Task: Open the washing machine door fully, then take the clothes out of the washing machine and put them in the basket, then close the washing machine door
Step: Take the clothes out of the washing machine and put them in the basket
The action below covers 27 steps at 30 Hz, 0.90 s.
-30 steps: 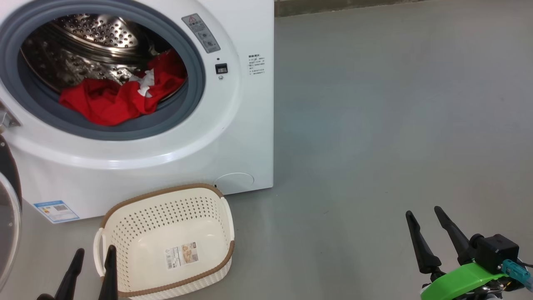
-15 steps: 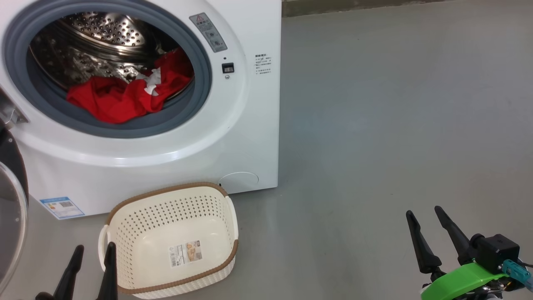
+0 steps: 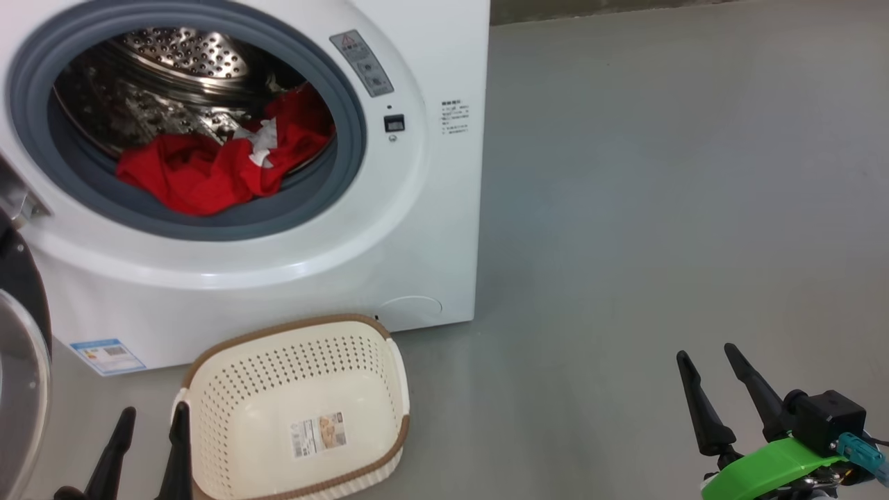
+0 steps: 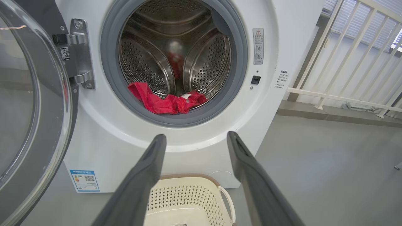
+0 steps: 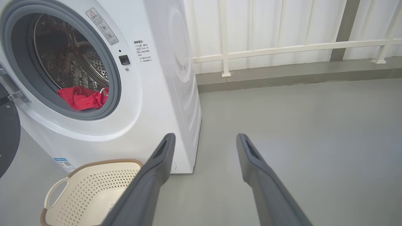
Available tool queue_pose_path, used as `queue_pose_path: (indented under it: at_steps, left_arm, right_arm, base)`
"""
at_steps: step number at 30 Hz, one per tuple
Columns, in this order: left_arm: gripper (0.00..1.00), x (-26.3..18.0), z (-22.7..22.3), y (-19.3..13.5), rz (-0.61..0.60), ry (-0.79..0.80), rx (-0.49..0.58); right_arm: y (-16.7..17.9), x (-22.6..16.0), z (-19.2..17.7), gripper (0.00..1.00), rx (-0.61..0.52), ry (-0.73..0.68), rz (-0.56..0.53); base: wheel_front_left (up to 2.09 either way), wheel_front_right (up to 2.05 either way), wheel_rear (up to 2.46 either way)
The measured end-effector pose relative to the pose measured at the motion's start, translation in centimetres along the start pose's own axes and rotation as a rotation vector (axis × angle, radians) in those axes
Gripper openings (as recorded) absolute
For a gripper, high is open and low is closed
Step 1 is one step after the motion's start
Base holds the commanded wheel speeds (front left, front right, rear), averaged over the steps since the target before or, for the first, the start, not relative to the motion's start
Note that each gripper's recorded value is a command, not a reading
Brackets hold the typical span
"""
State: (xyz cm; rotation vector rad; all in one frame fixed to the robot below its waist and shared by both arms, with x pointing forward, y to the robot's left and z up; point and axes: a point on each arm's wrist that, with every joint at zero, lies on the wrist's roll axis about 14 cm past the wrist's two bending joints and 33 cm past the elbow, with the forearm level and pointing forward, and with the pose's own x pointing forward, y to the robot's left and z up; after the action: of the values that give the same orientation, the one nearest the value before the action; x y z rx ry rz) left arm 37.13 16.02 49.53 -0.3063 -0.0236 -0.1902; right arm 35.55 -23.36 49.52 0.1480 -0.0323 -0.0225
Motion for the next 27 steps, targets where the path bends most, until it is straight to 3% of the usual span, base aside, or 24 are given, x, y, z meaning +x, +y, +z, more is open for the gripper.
queue_pose_path:
  at_steps: [12, 27]
  left_arm:
    - [1.00, 0.3, -0.2, 0.2, -0.006, 0.011, 0.009]
    - [1.00, 1.5, -2.0, -0.2, -0.017, 0.060, -0.012]
  right_arm:
    - [0.1, 0.2, -0.5, 1.00, 0.005, 0.013, -0.004]
    - [0.6, 0.6, -1.5, 1.00, 0.021, 0.038, -0.007]
  base:
    - [1.38, -1.59, 0.20]
    - [0.15, -0.15, 0.00]
